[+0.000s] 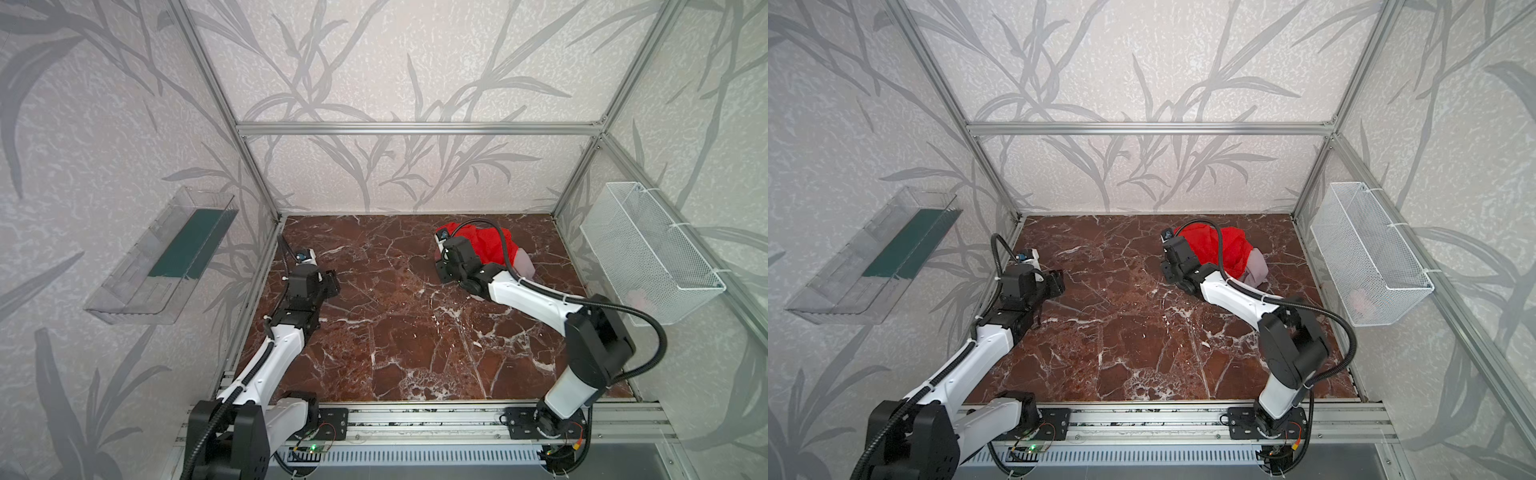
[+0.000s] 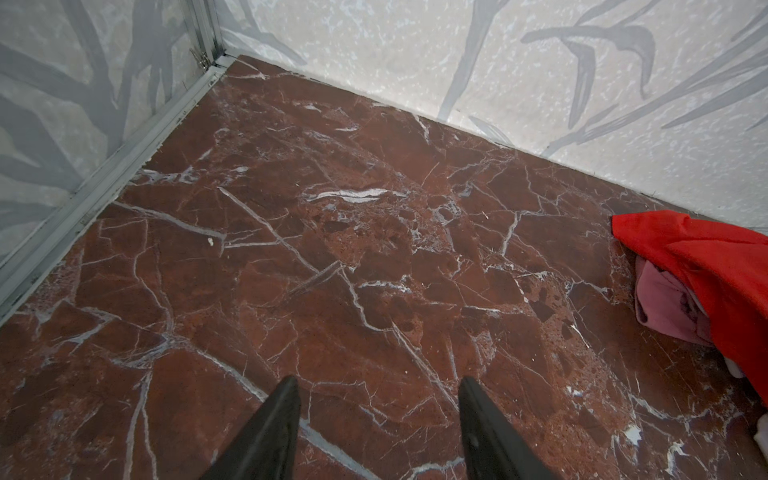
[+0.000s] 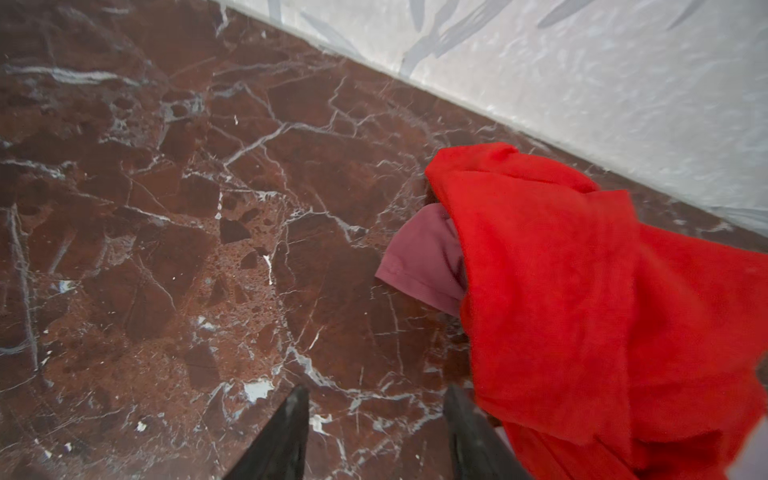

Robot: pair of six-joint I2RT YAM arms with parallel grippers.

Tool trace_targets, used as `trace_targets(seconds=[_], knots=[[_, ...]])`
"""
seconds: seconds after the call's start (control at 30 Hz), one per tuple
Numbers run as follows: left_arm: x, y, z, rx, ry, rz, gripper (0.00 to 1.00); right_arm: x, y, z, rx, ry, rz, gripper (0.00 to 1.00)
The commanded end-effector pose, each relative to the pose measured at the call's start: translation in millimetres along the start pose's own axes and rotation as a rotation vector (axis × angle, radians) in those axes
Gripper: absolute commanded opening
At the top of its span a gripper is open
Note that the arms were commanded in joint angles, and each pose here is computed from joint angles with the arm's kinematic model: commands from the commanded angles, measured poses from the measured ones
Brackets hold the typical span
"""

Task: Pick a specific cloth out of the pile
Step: 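Reach the right gripper to the pile and grasp the dusty-pink garment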

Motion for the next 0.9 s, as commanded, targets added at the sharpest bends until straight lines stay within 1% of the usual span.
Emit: trace_targets(seconds=[0.0, 0.1, 0.3, 0.43, 0.53, 0.87], knots=[[-5, -7, 6, -0.015, 0.024, -0.016, 0.59, 23, 7, -7, 0.007, 0.102, 0.022, 0.50], [-6, -9, 6, -0.012, 0.017, -0.025, 0.59, 46, 13, -3, 0.009, 0.128, 0.019, 0.48], [-7, -11, 8, -0.003, 0.017, -0.040, 0.59, 82, 12, -7, 0.009, 0.216, -0.036, 0.48], [-7, -10, 6, 0.005, 0.024, -0.036, 0.59, 92, 2, -6, 0.028, 0.232, -0.060, 0.48], [-7, -9, 5, 0.009, 0.025, -0.030, 0.59, 100, -5, -8, 0.051, 0.248, -0.053, 0.46], [-6, -10, 5, 0.019, 0.028, -0.033, 0.59, 123, -8, -11, 0.051, 0.292, -0.046, 0.41]])
Point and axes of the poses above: each gripper's point midway between its finger pads, its own x axis out along the fingers, its own y axis along the line the jaws close on, z = x × y, the point moved 6 cm from there along -x, back along the fingers, and after that the axes turned 9 degrees about -x, right-handed, at the moved point
